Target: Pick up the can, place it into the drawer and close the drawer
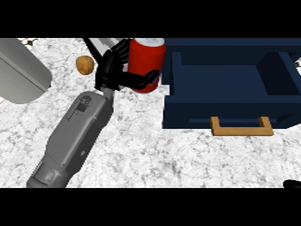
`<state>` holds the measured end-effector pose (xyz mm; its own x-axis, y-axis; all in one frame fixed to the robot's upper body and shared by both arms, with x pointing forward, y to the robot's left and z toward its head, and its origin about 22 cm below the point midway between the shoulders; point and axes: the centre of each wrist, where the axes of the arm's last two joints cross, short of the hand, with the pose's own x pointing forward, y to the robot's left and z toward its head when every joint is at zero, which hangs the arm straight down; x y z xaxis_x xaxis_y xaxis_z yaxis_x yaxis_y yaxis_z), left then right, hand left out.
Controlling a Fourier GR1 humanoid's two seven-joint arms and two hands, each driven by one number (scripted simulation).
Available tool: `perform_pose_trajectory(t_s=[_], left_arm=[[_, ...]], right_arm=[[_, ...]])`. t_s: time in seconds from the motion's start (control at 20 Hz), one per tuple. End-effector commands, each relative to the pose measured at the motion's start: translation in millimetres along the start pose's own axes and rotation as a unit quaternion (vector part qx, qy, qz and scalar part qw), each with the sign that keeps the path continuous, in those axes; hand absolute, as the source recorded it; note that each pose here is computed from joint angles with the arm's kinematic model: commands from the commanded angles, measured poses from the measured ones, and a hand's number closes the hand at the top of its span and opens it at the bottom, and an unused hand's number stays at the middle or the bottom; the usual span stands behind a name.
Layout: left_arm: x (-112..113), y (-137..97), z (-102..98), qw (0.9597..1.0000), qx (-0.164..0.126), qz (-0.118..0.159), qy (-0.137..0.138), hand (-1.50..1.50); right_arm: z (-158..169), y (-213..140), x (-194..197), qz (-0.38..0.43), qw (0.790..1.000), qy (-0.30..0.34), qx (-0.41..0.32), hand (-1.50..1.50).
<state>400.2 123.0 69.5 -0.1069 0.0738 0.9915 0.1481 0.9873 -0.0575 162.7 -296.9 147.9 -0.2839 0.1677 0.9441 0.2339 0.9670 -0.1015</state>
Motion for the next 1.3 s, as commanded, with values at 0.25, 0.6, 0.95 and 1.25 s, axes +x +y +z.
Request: perform_pose_trajectory(t_s=[0.25,0.6,0.95,1.25], left_arm=[[90,-61,-30,0.9992,-0.019,-0.023,-0.025,1.5],[142,-102,-46,0.9984,-0.025,-0.046,-0.019,1.5],[156,-130,-58,0.9975,-0.014,-0.068,-0.007,1.5],[184,-148,-64,0.9966,-0.03,-0.077,0.006,1.5]], right_arm=[[-19,-14,2,0.002,1.0,-0.012,-0.001,-1.5],[-10,-2,10,-0.003,1.0,-0.002,-0.002,-1.5],[-17,-1,1,-0.003,1.0,-0.018,0.01,-1.5],[-16,1,4,0.0,1.0,-0.012,0.011,-1.5]])
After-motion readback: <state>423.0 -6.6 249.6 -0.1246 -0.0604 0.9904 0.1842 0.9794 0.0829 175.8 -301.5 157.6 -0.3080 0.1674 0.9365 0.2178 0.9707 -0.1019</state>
